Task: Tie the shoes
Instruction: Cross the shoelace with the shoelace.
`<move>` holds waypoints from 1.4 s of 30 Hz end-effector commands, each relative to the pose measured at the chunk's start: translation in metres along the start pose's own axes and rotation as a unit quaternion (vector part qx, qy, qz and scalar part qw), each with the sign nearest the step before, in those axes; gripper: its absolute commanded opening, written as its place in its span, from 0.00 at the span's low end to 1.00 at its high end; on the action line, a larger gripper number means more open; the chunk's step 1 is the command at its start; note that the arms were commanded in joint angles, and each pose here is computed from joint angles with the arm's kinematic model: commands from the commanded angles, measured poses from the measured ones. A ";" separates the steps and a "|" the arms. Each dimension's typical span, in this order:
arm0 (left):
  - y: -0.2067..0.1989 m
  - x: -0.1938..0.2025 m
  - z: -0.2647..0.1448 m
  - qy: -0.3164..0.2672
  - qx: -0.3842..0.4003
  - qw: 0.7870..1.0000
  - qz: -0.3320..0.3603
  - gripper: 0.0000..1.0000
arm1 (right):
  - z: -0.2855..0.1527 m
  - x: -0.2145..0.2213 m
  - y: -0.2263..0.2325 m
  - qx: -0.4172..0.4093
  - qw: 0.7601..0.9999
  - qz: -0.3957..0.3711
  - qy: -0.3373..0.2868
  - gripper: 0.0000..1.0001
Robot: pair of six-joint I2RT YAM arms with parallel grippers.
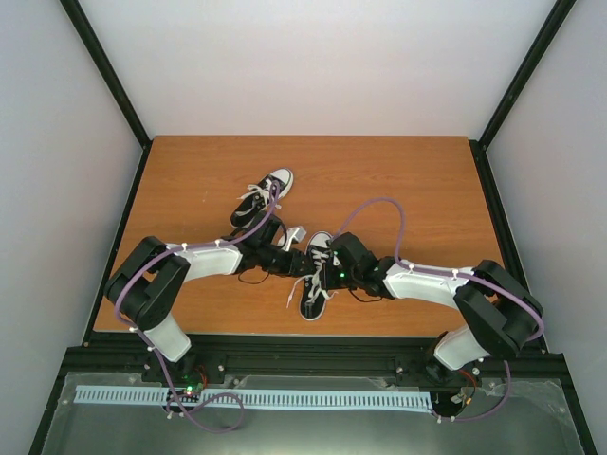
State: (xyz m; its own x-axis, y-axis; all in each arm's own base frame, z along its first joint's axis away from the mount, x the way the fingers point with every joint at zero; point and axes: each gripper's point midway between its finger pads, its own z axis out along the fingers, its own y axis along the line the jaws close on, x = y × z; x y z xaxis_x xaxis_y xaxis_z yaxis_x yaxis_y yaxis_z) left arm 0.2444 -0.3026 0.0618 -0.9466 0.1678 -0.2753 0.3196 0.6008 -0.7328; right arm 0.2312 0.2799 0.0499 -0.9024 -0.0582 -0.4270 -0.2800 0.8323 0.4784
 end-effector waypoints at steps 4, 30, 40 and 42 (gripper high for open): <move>-0.006 -0.002 0.002 -0.002 0.030 0.999 0.013 0.32 | 0.004 0.004 -0.009 0.021 1.000 0.006 0.004 0.03; -0.018 -0.014 0.009 -0.008 0.070 0.997 0.019 0.17 | -0.001 -0.001 0.002 -0.025 0.999 0.013 -0.015 0.03; 0.003 -0.036 -0.013 -0.075 -0.045 0.996 0.011 0.34 | -0.003 -0.003 -0.003 -0.014 0.999 0.019 -0.024 0.03; 0.007 -0.036 -0.014 -0.076 -0.058 0.995 0.005 0.34 | -0.003 -0.003 -0.004 -0.013 0.999 0.019 -0.025 0.03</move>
State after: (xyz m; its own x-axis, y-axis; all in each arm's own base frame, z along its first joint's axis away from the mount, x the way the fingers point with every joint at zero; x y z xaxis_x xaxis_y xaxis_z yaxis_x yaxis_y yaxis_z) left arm 0.2631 -0.3032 0.0705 -0.9326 0.1021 -0.3461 0.3325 0.6157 -0.7144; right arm 0.2311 0.2824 0.0517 -0.9025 -0.0218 -0.4301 -0.2705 0.8058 0.5268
